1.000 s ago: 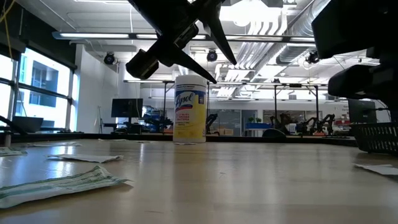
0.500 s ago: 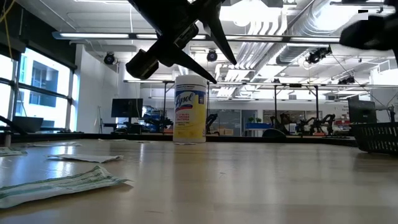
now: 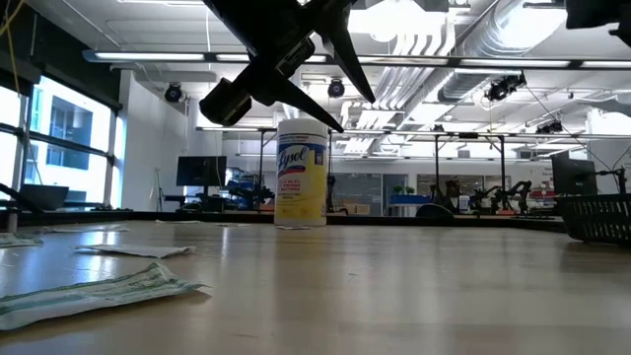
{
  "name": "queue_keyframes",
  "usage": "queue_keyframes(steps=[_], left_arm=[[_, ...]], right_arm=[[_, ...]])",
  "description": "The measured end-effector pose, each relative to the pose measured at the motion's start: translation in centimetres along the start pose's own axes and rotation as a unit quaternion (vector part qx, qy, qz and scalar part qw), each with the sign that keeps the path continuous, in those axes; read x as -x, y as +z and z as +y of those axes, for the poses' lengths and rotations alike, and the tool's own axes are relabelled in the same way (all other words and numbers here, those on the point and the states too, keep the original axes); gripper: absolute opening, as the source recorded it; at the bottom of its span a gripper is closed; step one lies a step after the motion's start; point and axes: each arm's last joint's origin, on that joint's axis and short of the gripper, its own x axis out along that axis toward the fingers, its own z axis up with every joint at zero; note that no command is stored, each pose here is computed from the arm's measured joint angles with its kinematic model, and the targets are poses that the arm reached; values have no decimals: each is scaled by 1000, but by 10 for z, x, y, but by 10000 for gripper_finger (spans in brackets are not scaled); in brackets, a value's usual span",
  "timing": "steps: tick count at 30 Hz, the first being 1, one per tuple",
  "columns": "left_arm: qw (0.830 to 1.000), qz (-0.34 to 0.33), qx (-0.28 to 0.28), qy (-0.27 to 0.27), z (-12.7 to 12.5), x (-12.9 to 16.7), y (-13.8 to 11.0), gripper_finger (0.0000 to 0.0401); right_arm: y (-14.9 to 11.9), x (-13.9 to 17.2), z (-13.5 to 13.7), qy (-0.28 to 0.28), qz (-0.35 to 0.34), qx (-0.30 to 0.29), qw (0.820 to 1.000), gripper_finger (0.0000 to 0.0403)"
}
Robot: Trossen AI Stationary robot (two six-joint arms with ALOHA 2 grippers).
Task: Pick & Place First Aid Supplies
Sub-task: Put the white towelette sachet into the left black bin
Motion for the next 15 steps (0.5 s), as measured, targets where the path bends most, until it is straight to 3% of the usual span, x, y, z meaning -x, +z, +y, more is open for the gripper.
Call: queue_keyframes(steps=[15], left_arm=[[1000, 0, 0, 0, 0, 0, 0, 163]], right_arm=[[-20, 26, -57, 46, -77, -36, 995, 0]])
